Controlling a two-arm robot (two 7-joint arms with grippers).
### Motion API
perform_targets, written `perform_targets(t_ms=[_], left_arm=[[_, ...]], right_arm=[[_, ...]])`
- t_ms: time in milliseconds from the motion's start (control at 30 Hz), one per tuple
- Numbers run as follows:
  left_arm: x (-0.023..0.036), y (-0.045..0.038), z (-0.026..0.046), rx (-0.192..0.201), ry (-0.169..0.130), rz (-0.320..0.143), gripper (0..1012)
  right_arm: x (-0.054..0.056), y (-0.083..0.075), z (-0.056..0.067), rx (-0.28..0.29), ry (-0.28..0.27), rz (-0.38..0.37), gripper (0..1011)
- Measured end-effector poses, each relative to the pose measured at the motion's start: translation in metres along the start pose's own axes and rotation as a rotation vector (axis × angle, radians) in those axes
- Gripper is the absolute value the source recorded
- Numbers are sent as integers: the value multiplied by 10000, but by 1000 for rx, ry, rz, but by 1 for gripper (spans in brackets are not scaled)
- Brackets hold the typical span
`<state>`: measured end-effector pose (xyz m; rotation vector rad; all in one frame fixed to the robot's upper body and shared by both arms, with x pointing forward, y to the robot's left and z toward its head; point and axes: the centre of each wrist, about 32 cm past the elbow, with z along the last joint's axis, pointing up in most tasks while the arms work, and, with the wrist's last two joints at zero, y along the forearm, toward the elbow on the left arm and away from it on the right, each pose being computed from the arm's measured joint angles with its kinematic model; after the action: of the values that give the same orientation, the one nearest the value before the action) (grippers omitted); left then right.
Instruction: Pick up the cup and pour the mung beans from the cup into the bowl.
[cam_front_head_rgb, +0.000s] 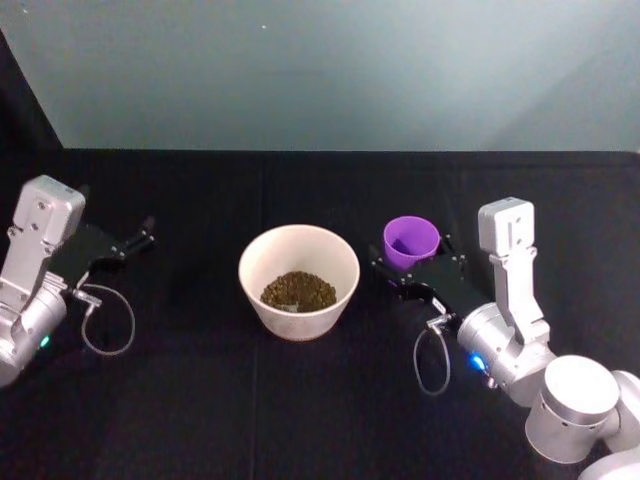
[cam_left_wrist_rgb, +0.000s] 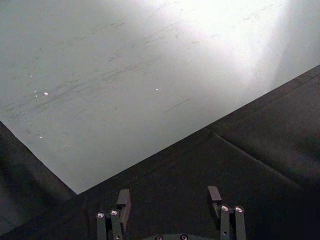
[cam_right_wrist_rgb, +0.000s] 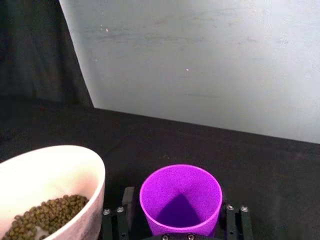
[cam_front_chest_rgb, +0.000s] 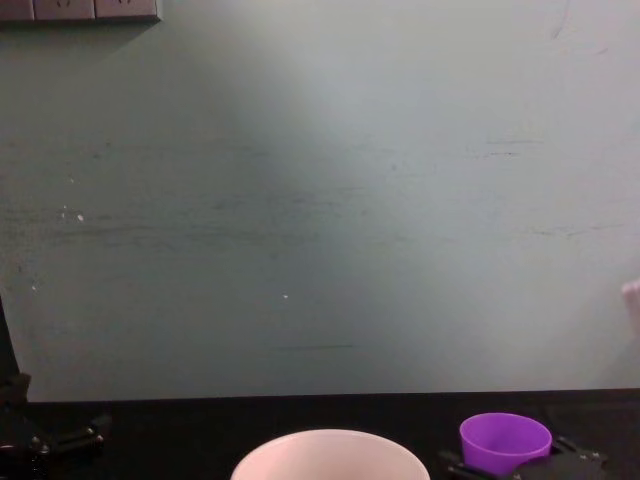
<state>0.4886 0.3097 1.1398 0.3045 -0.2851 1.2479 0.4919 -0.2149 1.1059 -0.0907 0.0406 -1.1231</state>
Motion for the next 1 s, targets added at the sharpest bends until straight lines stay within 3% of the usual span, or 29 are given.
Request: perform_targets(t_ms=[100, 467, 633, 833, 1000], left_arm=[[0, 0, 0, 0, 0, 0, 1000], [0, 0, 0, 0, 0, 0, 1000], [0, 0, 0, 0, 0, 0, 1000], [0, 0, 0, 0, 0, 0, 1000], [0, 0, 0, 0, 0, 0, 1000]], right_arm=[[0, -12, 46, 18, -4, -1, 1002], [49, -108, 394, 113, -50, -32, 1000], [105, -134, 478, 122, -56, -55, 1000], [322, -201, 557, 124, -64, -112, 1000], [495, -251, 526, 98, -59, -148, 1000]])
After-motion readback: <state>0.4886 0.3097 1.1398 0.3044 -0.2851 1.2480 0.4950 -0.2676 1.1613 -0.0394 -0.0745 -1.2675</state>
